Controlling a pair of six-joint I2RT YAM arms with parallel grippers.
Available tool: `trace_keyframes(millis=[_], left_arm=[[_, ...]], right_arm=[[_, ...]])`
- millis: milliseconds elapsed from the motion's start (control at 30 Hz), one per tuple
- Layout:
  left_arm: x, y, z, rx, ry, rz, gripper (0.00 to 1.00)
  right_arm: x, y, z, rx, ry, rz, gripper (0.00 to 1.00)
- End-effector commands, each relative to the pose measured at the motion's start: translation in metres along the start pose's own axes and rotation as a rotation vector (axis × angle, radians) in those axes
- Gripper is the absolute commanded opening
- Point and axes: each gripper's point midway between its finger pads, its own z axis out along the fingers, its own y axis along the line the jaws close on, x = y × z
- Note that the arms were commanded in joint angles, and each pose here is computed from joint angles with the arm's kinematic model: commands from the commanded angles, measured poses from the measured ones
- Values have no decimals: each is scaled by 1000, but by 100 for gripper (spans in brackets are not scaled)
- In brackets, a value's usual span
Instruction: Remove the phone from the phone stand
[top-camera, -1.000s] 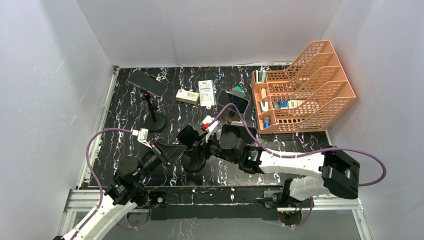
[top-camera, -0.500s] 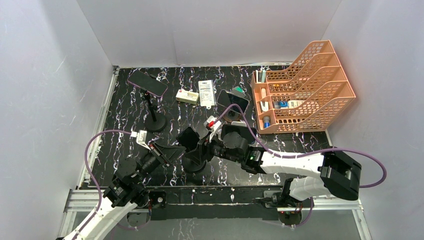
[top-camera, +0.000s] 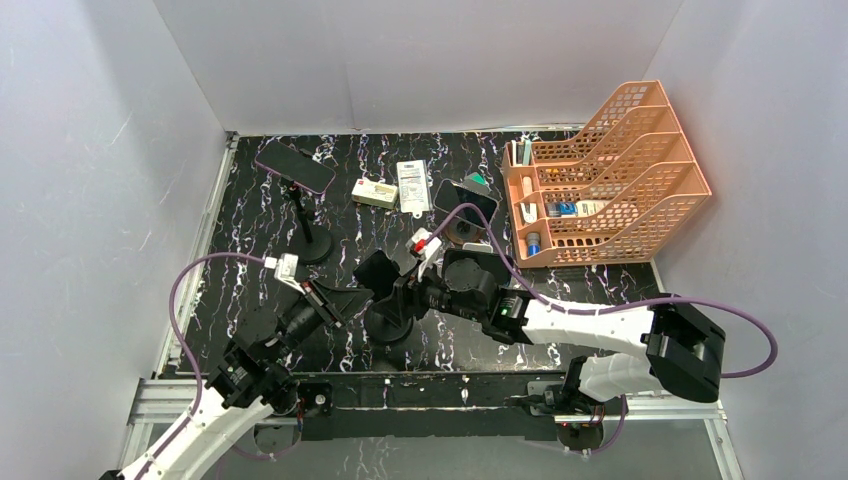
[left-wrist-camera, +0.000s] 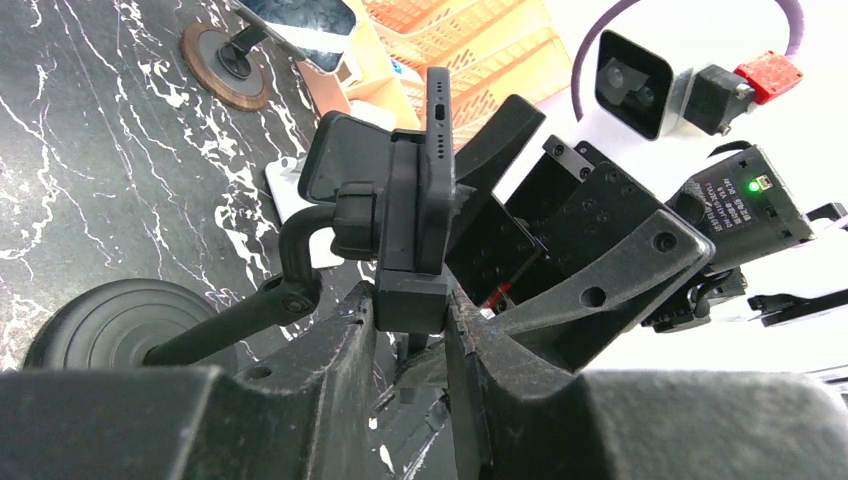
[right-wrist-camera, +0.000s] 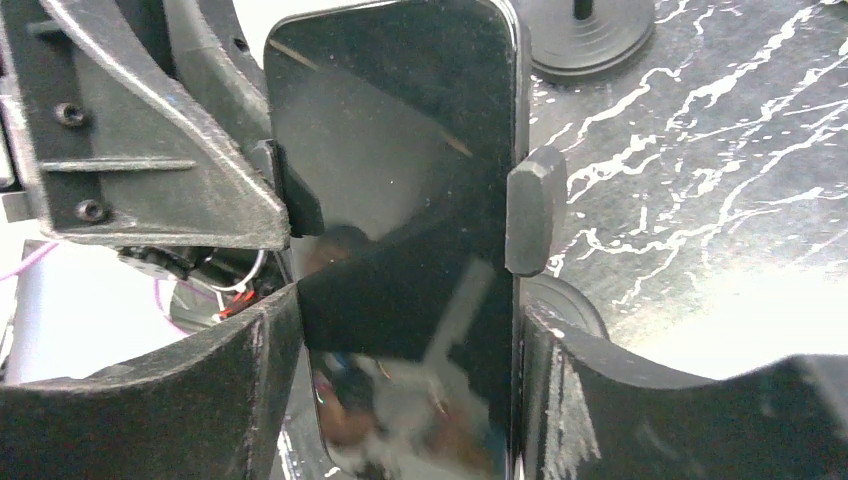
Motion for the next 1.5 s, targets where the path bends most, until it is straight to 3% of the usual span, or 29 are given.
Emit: trace_keyframes(millis=[0, 100, 300, 500, 767, 1133, 1267, 1333, 1467], left_arm=[[9, 32, 1, -156, 40, 30, 0], [8, 31, 2, -159, 43, 29, 0], [7, 30, 4, -166, 48, 27, 0], [7, 30, 6, -181, 57, 10, 0], [14, 29, 6, -181, 95, -18, 0], [16, 30, 4, -186, 101, -19, 0], [16, 30, 3, -184, 102, -17, 0], [16, 30, 2, -186, 105, -16, 0], [20, 34, 1, -183, 112, -2, 0]], right_arm=[[-9, -29, -7, 155, 17, -97, 91], [-10, -27, -7, 163, 29, -128, 99], [-8, -24, -7, 182, 54, -199, 99], [-18, -18, -6, 214, -9, -274, 99], [-40, -12, -4, 196, -142, -296, 99], [-40, -14, 10, 218, -141, -307, 97], [-38, -18, 10, 233, -133, -307, 87], [-38, -21, 9, 251, -133, -306, 76], [-42, -33, 5, 331, -142, -288, 31]])
